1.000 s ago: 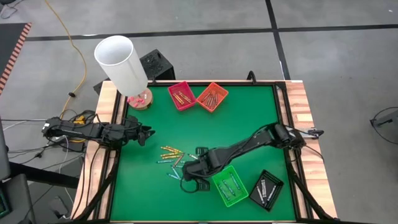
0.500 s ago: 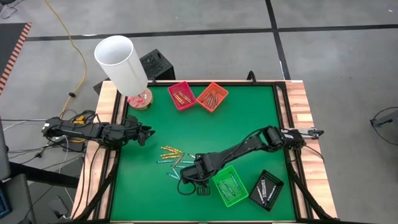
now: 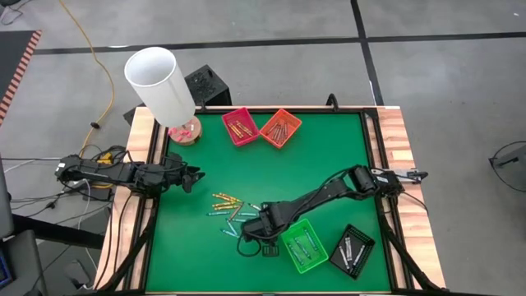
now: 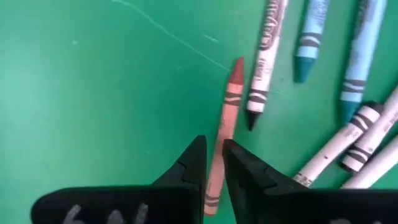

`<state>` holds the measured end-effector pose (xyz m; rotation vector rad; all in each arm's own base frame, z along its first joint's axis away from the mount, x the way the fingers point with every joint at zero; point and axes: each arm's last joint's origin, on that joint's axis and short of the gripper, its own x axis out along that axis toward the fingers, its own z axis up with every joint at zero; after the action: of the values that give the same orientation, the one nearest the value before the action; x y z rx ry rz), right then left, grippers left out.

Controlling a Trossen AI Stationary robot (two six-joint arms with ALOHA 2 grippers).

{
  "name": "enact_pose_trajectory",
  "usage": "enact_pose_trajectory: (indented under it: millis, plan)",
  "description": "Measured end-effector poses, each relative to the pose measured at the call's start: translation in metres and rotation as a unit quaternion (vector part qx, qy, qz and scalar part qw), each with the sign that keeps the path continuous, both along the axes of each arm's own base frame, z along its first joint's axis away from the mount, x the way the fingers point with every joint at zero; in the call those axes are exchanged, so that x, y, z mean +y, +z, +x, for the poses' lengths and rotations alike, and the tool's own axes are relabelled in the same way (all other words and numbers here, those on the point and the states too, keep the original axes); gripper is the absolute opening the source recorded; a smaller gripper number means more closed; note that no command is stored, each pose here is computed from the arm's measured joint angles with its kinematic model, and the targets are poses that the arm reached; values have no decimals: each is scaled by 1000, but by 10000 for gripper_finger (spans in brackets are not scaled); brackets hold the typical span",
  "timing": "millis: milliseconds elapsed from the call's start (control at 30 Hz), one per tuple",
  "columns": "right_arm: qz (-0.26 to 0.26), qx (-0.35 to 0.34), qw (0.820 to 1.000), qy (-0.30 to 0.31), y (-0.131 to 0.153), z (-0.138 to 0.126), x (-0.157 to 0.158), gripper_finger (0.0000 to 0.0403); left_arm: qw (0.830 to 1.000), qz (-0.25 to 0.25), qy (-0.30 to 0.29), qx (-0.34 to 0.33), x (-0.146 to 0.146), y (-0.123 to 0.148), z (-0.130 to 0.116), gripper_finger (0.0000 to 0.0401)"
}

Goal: Sort crayons
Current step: Put the brown crayon into the orange bin

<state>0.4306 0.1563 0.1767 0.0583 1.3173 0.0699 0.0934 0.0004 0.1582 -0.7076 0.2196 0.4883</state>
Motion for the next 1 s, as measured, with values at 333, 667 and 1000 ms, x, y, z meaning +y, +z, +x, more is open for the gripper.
enact_pose_trajectory:
  millis: [333,667,1000]
  plan:
    - [0,2,1000,-7,-4,1,-2,73,1000,2,4,0,0,0,0,215]
    - [-10,-1,1000,-9,-4,0,-2,17,1000,2,4,0,0,0,0,215]
    - [-13,-3,1000,-1,-3,-1,2,3,1000,2,4,0,0,0,0,215]
